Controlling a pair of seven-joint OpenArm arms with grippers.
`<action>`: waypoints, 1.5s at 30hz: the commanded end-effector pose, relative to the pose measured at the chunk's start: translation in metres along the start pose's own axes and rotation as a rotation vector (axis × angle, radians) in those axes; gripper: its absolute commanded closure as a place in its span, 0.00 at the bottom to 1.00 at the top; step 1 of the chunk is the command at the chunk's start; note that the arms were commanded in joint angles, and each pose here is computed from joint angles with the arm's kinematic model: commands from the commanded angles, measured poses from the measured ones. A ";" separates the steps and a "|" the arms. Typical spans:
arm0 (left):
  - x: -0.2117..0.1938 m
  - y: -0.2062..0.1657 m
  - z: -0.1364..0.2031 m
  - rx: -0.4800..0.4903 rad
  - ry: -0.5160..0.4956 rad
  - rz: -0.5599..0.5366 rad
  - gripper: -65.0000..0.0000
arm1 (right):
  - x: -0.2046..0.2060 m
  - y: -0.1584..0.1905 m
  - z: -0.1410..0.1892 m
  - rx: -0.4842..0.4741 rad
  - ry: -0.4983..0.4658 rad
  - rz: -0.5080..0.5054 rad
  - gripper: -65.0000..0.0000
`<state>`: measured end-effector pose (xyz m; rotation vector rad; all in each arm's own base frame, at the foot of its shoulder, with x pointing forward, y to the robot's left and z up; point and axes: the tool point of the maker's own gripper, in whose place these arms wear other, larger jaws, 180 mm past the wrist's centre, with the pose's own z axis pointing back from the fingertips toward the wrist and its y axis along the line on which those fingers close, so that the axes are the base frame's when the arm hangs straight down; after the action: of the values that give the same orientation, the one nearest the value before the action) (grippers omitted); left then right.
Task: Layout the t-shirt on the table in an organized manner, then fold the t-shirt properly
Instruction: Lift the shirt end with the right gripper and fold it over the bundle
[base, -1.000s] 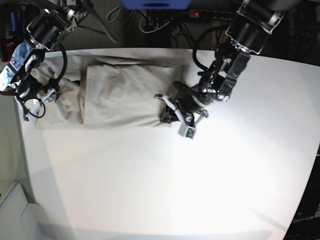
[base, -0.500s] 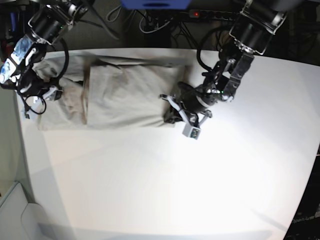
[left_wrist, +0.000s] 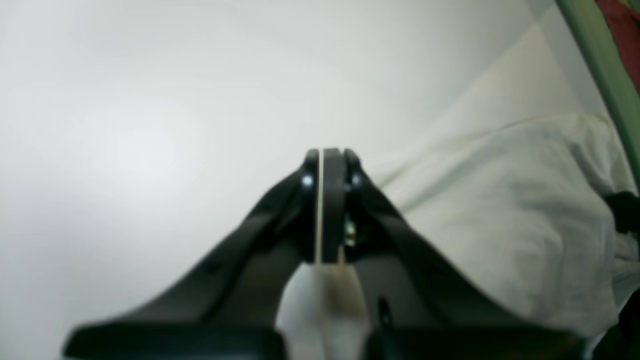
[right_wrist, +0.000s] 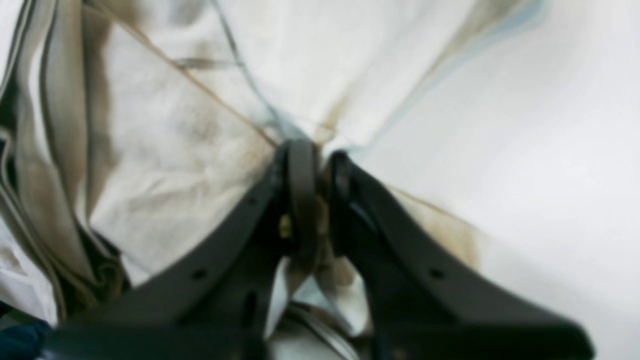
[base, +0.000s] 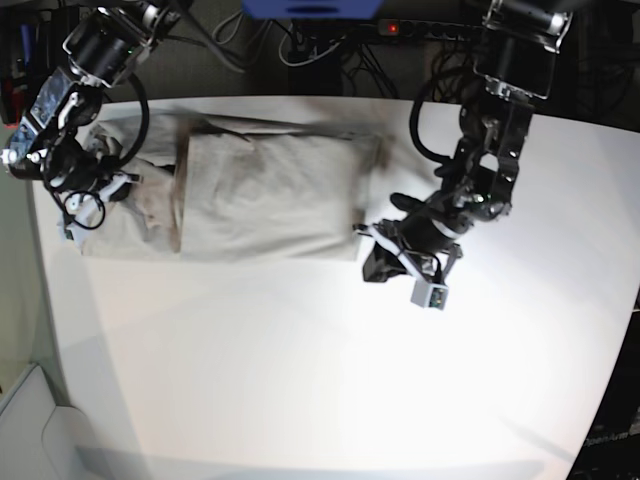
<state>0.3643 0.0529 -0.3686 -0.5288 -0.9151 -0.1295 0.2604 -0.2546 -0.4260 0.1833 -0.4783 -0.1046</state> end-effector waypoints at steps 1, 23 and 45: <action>0.013 0.008 0.004 0.016 -0.021 0.000 0.98 | 0.005 -0.003 0.004 -0.015 0.002 0.023 1.00; -0.057 0.046 -0.009 0.117 0.144 0.203 0.98 | 0.051 0.033 0.049 -0.054 -0.148 0.236 1.00; -0.061 0.042 -0.010 0.110 0.149 0.212 0.98 | 0.054 0.295 0.059 0.392 -0.266 0.866 1.00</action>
<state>0.3497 0.0761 -0.4360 -0.5207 -0.7314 0.0923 0.2924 0.0113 -0.3049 0.3109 -0.7493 0.8168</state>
